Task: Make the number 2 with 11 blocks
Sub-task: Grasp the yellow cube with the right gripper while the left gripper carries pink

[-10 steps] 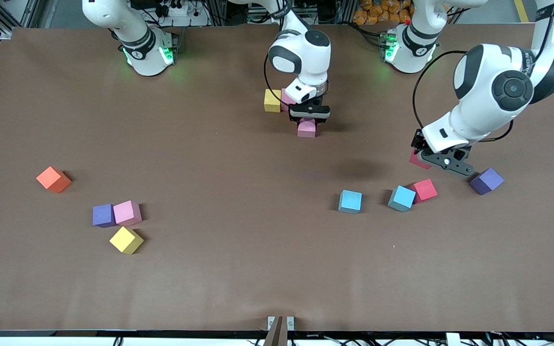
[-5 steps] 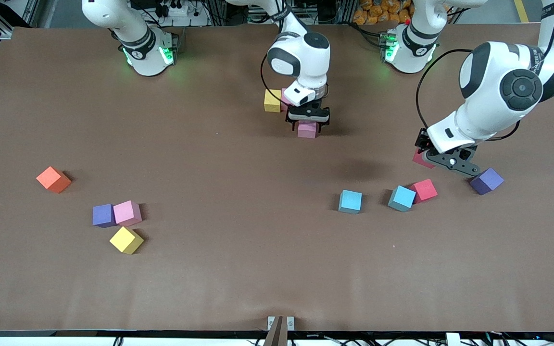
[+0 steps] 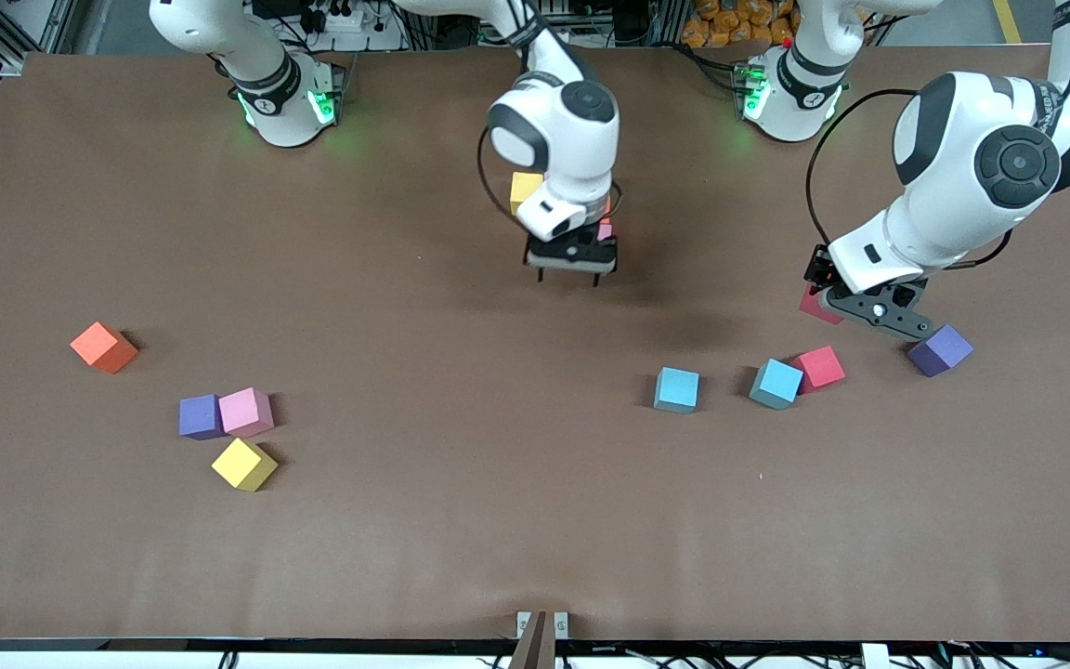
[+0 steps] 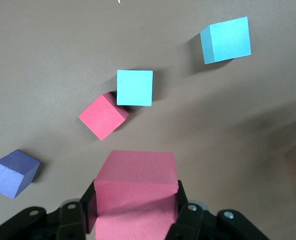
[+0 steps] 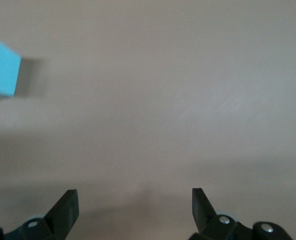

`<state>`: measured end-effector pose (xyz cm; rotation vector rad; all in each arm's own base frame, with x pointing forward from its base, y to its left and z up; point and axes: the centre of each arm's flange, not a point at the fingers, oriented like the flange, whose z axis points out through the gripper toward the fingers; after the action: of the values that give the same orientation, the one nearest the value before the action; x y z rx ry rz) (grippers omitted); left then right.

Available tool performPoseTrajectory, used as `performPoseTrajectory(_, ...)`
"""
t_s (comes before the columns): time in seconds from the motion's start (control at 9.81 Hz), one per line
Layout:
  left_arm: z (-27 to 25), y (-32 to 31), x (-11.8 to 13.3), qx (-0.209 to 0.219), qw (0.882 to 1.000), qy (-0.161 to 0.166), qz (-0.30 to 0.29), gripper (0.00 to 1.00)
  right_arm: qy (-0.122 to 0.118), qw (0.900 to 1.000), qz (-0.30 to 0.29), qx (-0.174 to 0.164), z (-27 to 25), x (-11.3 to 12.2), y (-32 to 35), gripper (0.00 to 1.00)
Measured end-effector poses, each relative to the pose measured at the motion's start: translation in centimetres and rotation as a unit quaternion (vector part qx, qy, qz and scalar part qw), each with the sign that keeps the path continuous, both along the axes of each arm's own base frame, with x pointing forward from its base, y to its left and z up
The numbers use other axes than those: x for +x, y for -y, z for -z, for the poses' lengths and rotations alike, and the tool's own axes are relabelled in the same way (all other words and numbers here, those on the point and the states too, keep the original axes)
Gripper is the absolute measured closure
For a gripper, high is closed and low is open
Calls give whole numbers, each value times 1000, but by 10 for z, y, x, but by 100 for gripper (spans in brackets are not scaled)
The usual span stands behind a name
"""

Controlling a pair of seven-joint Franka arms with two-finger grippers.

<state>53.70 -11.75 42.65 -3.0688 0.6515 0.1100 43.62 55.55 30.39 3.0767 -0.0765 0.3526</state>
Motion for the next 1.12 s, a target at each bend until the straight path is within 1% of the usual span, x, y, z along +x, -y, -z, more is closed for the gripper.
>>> performPoseTrajectory(0.2, -3, 17, -2, -1, 1000, 3, 16, 41, -21, 998, -58, -21, -25, 56, 56, 0)
performPoseTrajectory(0.31, -4, 28, -5, -2, 1000, 4, 27, 41, -36, 995, -95, -25, -35, 82, 86, 0)
performPoseTrajectory(0.51, -6, 42, -8, -3, 999, 6, 40, 41, -66, 983, -172, -22, -54, 129, 154, 0)
performPoseTrajectory(0.61, -7, 49, -9, -3, 999, 8, 46, 41, -72, 975, -210, -25, -62, 150, 189, 0)
performPoseTrajectory(0.82, -10, 69, -13, -5, 998, 11, 67, 41, -75, 957, -278, -36, -68, 187, 257, 0)
performPoseTrajectory(1.12, -9, 93, -16, -8, 993, 11, 113, 41, -70, 935, -342, -55, -63, 225, 348, 0)
